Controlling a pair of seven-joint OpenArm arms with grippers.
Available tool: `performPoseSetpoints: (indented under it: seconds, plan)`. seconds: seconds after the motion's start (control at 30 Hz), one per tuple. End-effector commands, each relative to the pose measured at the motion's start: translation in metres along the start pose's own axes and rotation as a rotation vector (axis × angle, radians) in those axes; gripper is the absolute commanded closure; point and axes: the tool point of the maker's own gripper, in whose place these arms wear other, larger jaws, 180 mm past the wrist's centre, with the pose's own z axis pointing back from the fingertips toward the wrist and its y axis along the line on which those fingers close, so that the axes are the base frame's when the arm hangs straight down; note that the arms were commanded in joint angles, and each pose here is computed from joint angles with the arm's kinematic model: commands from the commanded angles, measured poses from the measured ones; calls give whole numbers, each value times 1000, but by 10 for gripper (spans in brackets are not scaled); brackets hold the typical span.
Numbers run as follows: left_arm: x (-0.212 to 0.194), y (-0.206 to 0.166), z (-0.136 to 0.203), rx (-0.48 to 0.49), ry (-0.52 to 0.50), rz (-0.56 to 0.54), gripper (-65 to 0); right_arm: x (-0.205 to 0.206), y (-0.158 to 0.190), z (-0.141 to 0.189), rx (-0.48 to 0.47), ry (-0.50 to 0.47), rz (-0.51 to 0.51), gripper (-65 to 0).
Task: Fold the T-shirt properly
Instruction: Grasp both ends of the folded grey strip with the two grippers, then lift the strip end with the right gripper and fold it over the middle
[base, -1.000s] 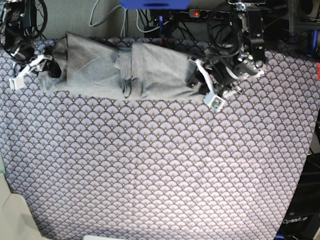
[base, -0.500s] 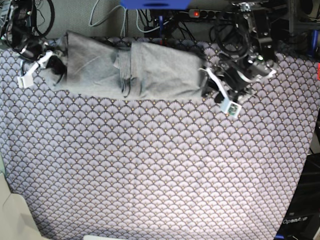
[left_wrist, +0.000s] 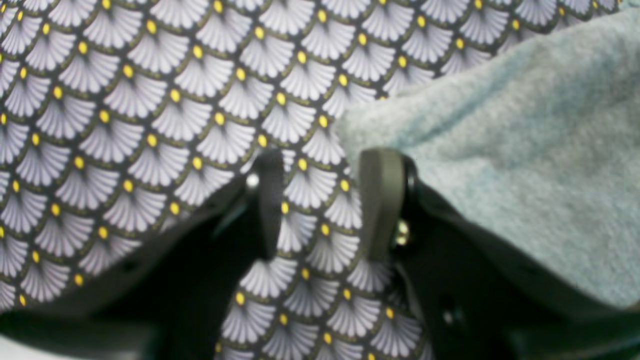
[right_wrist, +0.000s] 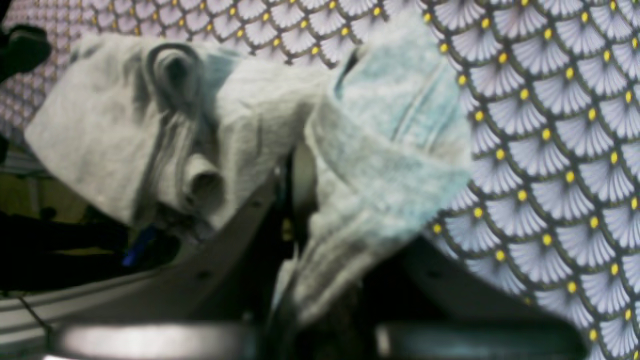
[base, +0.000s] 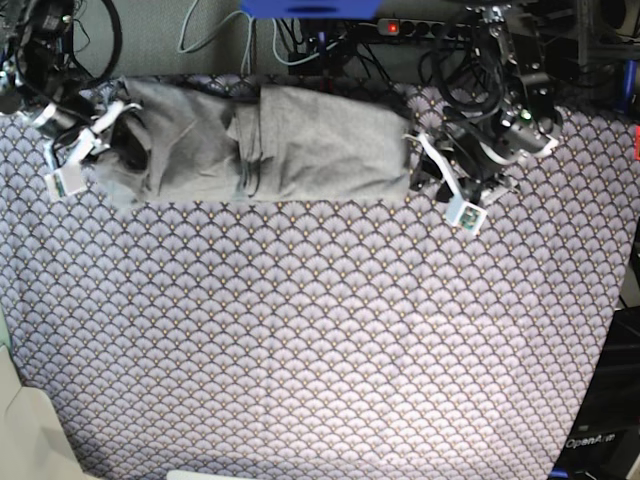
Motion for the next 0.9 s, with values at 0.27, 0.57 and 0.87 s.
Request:
performPoseSetpoints:
  seconds: [0.27,0.57,0.87]
  plan:
    - [10,0,4,-3,-39,-10,-246,20,25,-15,53,-21,7,0]
    - [0,32,17,82,-29,24,-246,36,85,-42,244,-74,62,0]
    - [-13,54,29,137,-1,39,-246,36,141,-56,413,-88,96,0]
